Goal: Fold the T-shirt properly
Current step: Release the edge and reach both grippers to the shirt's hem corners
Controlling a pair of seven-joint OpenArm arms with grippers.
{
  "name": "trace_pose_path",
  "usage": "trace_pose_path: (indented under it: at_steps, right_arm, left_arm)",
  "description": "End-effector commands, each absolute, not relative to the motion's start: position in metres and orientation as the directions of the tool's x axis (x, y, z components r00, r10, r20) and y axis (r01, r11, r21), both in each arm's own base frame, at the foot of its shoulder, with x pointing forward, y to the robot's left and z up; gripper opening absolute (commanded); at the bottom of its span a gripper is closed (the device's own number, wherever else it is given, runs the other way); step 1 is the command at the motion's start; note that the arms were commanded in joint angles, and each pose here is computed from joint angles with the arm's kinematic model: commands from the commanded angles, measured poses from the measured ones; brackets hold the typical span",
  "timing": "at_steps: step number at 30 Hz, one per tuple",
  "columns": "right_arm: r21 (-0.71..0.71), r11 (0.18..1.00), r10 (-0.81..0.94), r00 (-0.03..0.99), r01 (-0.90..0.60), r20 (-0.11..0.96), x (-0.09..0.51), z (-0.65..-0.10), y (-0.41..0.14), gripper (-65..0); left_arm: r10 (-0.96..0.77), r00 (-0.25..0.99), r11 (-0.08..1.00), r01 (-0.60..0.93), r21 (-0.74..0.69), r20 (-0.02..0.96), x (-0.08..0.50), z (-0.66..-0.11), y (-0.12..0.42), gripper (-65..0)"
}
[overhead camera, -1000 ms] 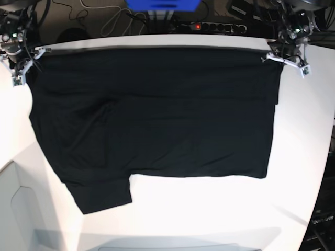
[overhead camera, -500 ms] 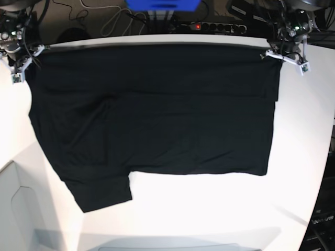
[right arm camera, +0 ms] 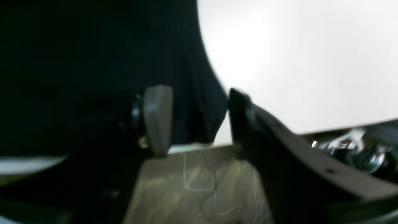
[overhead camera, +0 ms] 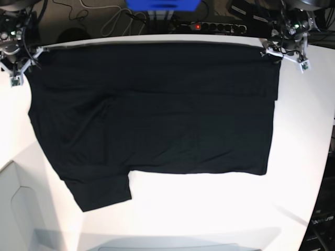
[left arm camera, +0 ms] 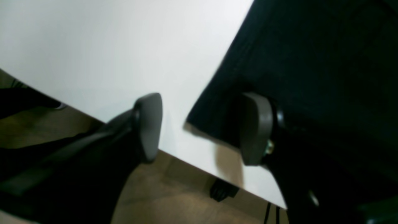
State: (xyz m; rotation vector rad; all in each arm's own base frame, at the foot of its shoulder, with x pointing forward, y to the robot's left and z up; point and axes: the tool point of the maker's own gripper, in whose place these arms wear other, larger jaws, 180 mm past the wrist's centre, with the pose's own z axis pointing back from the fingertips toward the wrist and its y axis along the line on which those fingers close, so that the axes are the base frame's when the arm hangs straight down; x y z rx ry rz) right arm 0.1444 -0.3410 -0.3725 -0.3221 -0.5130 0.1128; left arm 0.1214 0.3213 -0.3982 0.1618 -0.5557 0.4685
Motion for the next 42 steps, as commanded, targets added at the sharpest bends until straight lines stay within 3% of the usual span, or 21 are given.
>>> trace_pose_path:
  at_steps: [1, 8, 13, 18, 22, 26, 34, 42]
  right_arm:
    - [-0.367, 0.930, 0.209, 0.844, -0.015, 0.494, 0.152, -0.356, -0.349, -31.5]
    - [-0.392, 0.916, 0.188, 0.779, 0.079, 0.598, 0.183, -0.324, -0.363, -30.2]
    - [-0.353, 0.933, 0.216, 0.675, 0.070, 0.706, 0.244, -0.301, -0.340, -29.8]
    - [-0.286, 0.958, 0.223, 0.578, 0.018, 0.785, 0.318, -0.285, -0.311, -29.8]
    - [-0.204, 0.979, 0.160, 0.589, 0.008, 0.792, 0.369, -0.298, -0.311, -29.8]
    - [-0.101, 0.995, 0.064, 0.625, 0.023, 0.778, 0.413, -0.315, -0.318, -29.8]
    - [0.015, 1.000, -0.016, 0.600, 0.006, 0.800, 0.469, -0.357, -0.307, -29.8]
    - [0.007, 0.997, -0.050, 0.542, 0.081, 0.839, 0.478, -0.380, -0.315, -29.7]
  left_arm:
    - [0.356, 0.723, 0.879, -0.474, 0.049, 0.592, 0.126, -0.380, 0.334, -27.3]
    - [0.361, 0.576, 0.830, -0.557, 0.030, 0.734, 0.147, -0.329, 0.359, -26.9]
    - [0.397, 0.422, 0.788, -0.612, -0.067, 0.815, 0.185, -0.303, 0.369, -26.9]
    - [0.416, 0.315, 0.783, -0.601, -0.160, 0.853, 0.224, -0.283, 0.366, -26.2]
    - [0.457, 0.253, 0.768, -0.595, -0.235, 0.853, 0.253, -0.279, 0.370, -20.7]
    - [0.468, 0.247, 0.784, -0.558, -0.270, 0.848, 0.288, -0.280, 0.369, -19.4]
    - [0.448, 0.326, 0.844, -0.461, -0.274, 0.832, 0.355, -0.289, 0.355, -19.3]
    - [0.261, 0.332, 0.934, -0.323, -0.151, 0.906, 0.415, -0.300, 0.333, -19.3]
